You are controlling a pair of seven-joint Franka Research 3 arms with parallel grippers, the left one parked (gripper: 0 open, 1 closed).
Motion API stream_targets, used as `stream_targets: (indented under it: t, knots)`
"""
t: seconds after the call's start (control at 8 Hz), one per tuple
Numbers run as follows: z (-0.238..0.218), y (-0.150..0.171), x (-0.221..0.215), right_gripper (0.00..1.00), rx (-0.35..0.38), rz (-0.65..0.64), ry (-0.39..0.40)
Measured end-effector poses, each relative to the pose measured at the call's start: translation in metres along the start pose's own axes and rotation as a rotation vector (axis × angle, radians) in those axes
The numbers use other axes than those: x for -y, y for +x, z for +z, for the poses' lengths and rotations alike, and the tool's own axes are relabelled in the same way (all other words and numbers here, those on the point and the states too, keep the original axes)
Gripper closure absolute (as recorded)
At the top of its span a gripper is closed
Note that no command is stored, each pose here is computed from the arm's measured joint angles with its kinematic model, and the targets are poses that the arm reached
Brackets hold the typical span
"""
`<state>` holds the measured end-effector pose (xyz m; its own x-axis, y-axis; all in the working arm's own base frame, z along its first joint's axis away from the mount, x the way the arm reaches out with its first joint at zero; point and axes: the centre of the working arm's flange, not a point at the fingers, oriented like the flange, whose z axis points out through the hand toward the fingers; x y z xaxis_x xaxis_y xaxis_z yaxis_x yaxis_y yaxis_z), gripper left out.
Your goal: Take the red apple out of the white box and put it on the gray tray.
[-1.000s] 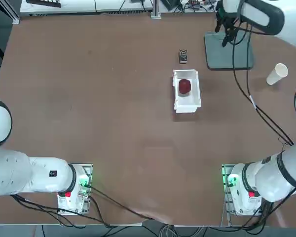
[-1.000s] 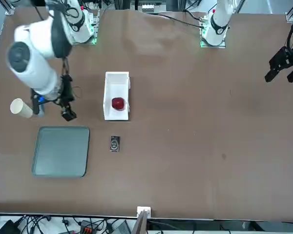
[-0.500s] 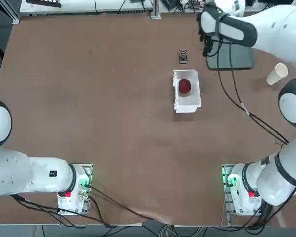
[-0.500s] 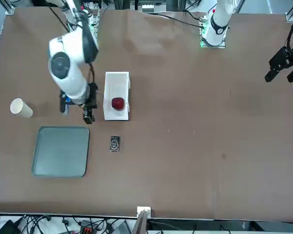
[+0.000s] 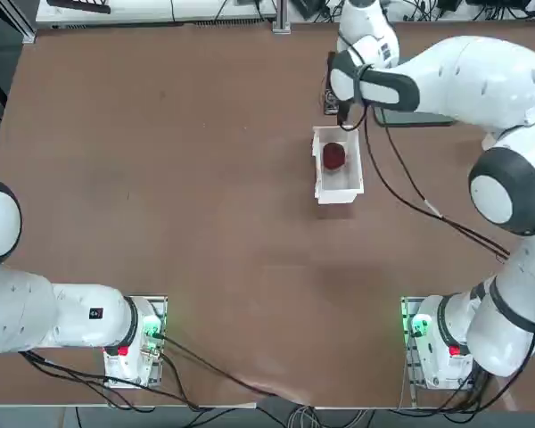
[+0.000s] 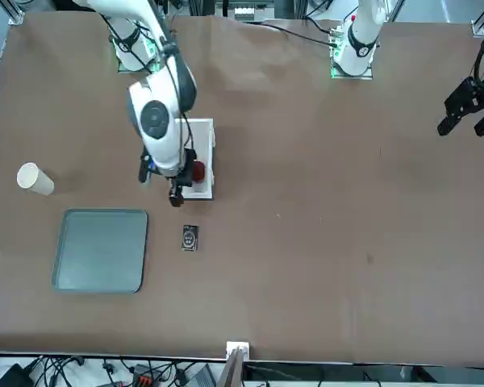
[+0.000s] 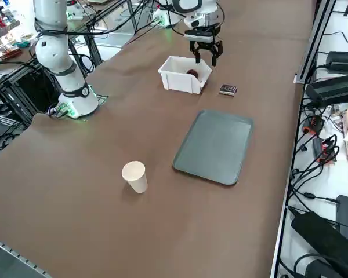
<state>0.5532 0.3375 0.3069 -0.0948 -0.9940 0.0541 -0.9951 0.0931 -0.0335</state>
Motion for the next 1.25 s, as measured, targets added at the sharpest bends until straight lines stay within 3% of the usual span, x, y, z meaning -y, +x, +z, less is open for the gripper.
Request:
stream_targets:
  t: [0.38,0.88,1.25]
  knots:
    - [0.042,-0.006,-0.028,0.00,-0.031,-0.030,-0.032]
    - [0.008,0.019,-0.048,0.00,-0.003,-0.129,-0.032]
    - [0.025,0.022,-0.057,0.00,0.011,-0.140,-0.012]
